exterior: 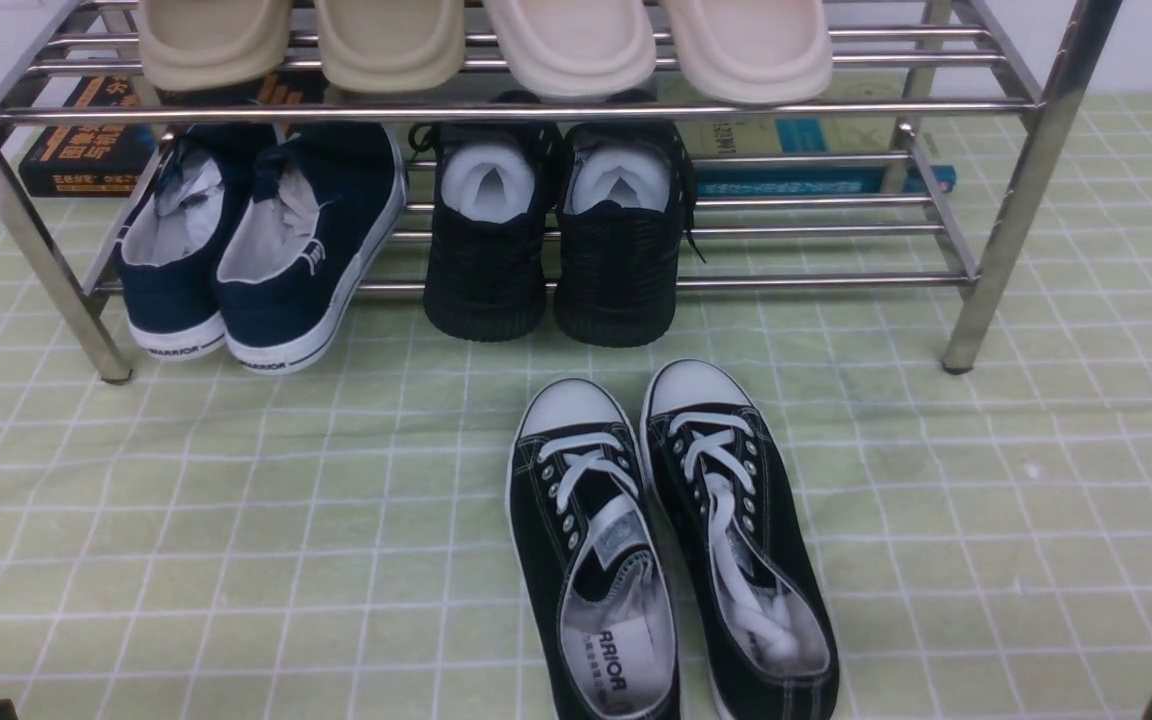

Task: Take the shoes off the shelf with your hand from the green coffee tablecloth.

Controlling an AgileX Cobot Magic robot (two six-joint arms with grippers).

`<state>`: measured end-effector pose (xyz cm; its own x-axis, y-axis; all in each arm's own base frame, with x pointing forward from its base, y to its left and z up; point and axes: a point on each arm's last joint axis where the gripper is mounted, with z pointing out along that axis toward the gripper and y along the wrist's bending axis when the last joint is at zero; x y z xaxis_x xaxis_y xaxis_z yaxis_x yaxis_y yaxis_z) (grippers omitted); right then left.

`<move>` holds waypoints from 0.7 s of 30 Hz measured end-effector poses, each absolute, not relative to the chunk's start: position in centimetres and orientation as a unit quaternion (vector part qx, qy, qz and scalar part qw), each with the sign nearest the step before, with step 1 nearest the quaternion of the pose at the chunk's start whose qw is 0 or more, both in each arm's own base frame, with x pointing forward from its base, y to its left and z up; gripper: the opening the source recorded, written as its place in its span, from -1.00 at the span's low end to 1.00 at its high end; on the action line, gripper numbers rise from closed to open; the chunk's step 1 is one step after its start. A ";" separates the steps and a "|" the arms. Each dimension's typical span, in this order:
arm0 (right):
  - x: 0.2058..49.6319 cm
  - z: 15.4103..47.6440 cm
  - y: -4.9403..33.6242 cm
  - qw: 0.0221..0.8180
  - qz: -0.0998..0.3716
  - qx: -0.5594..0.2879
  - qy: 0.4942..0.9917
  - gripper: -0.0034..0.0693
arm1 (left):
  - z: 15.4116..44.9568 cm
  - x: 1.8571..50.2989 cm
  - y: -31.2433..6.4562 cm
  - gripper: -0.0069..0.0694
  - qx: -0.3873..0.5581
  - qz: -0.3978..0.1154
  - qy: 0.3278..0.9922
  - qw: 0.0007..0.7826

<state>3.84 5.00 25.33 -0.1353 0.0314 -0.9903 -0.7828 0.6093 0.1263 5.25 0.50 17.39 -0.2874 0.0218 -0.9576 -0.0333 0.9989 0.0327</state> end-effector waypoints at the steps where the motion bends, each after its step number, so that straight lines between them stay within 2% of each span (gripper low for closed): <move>1: 3.8 25.3 5.0 0.594 0.343 -0.279 0.672 -0.91 | 17.4 5.3 0.5 -0.19 -0.004 0.023 0.802 0.597; 5: 3.8 25.1 5.0 0.583 0.349 -0.273 0.681 -0.90 | 17.4 5.3 0.5 -0.19 -0.004 0.023 0.802 0.597; 10: 4.0 23.4 4.6 0.565 0.318 -0.259 0.716 -0.90 | 17.4 5.3 0.5 -0.19 -0.004 0.023 0.802 0.597; 15: 4.6 20.3 3.5 0.553 0.236 -0.187 0.777 -0.89 | 17.4 5.3 0.5 -0.19 -0.004 0.023 0.802 0.597; 16: 4.7 20.2 3.4 0.553 0.233 -0.183 0.779 -0.89 | 17.4 5.3 0.5 -0.19 -0.004 0.023 0.802 0.597; 21: 5.2 17.8 1.9 0.559 0.147 -0.073 0.813 -0.87 | 17.4 5.3 0.5 -0.19 -0.004 0.023 0.802 0.597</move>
